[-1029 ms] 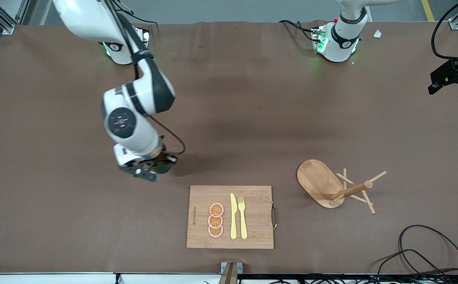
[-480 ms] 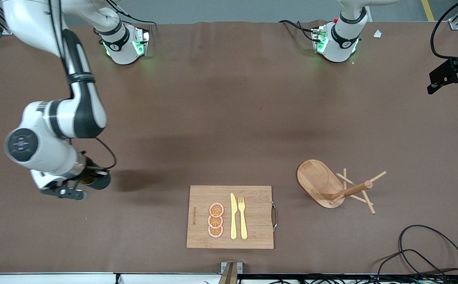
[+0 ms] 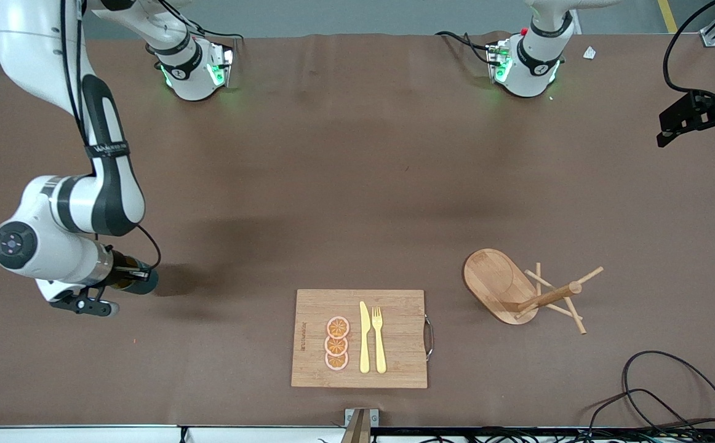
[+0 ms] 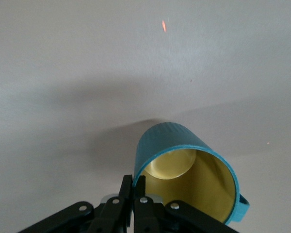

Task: Transfer cup from left to right arm and place
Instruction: 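Carry the teal mug away from the board with the right gripper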

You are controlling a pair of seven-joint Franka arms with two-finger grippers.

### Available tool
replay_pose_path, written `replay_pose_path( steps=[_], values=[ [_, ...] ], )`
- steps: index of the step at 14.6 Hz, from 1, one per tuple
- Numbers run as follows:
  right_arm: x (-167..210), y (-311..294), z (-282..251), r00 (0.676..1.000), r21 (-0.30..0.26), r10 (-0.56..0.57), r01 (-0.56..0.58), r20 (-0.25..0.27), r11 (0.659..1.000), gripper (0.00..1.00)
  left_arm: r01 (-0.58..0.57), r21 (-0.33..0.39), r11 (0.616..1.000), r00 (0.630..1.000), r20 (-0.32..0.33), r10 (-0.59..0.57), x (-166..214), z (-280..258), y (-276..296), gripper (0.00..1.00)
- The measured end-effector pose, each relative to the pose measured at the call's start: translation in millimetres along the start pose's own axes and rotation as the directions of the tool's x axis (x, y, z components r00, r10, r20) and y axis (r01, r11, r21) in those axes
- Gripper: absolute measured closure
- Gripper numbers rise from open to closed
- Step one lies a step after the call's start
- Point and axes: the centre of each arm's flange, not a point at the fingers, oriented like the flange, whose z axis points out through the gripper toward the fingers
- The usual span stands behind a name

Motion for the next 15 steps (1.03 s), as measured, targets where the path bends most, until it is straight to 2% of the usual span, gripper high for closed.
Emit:
replay_pose_path(
  steps=[3,6,9,11,15],
  values=[
    [-1.8,-1.0,23.9,0.999,-0.004,0.005,-0.004,0.033,1.000,0.96,-0.009,0.000,1.000,1.000,0.006,0.009,0.6,2.9,6.1,0.00],
    [-2.3,-1.4,31.8,0.999,0.012,0.018,-0.018,0.044,1.000,0.93,0.011,0.000,1.000,1.000,0.006,-0.011,1.7,2.8,24.2,0.00],
    [-1.8,-1.1,30.9,0.999,0.014,0.019,-0.019,0.041,1.000,0.66,0.017,-0.016,1.000,1.000,-0.003,-0.017,3.2,2.5,34.6,0.00],
    [2.9,-0.3,22.3,1.000,0.018,0.019,-0.019,0.018,1.000,0.45,0.019,-0.021,1.000,1.000,-0.006,-0.019,3.7,2.5,36.0,0.00],
    [23.9,24.4,-39.3,0.992,0.038,-0.081,0.085,-0.101,0.996,0.07,0.035,-0.030,0.999,0.999,-0.006,-0.035,4.1,3.2,44.7,0.00]
  ],
)
